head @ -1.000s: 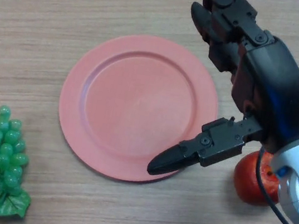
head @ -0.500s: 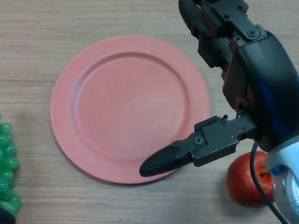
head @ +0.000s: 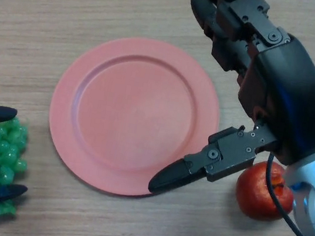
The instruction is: Pick up the green grapes and place it on the plate
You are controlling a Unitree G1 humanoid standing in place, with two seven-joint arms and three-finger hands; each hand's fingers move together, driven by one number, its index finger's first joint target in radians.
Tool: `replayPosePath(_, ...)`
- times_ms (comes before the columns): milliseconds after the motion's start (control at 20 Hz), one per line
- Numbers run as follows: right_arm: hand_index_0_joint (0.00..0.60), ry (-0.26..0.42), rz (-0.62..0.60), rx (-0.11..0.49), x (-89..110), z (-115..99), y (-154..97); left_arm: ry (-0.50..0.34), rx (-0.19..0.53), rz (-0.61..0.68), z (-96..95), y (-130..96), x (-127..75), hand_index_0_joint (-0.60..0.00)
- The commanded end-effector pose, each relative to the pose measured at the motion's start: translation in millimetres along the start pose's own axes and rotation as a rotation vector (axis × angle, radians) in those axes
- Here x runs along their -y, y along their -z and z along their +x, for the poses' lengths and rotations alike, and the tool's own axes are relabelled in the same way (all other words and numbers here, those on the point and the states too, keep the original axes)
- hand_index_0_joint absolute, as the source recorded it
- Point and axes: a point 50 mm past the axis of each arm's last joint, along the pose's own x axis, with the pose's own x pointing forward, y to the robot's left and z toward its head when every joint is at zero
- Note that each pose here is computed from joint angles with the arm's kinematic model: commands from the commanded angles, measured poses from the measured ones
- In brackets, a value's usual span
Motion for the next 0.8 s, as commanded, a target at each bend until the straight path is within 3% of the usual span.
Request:
replayPosePath(50,0.0,0.044,0.002,0.18,6.5,-6,-26,-0.124,0.146,0.046,-2.8,-18,-33,-0.6)
replayPosePath(150,0.0,0.043,0.002,0.18,5.9,-8,-26,-0.202,0.178,-0.024,-6.5,-23,-52,-0.6)
replayPosePath(300,0.0,0.039,0.006,0.19,5.0,-10,-29,-0.417,0.281,-0.103,-12.7,-42,-87,-0.6)
replayPosePath(400,0.0,0.04,0.008,0.197,4.7,-11,-30,-0.509,0.362,-0.084,-19.0,-61,-101,-0.6)
replayPosePath(550,0.0,0.037,-0.003,0.2,4.3,-13,-29,-0.475,0.453,-0.08,-27.4,-89,-98,-0.6)
replayPosePath(600,0.0,0.037,-0.005,0.197,4.8,-13,-30,-0.476,0.52,-0.061,-32.5,-104,-98,-0.6)
replayPosePath(800,0.0,0.045,-0.012,0.206,5.9,-15,-30,-0.427,0.61,0.041,-36.8,-129,-90,-0.6)
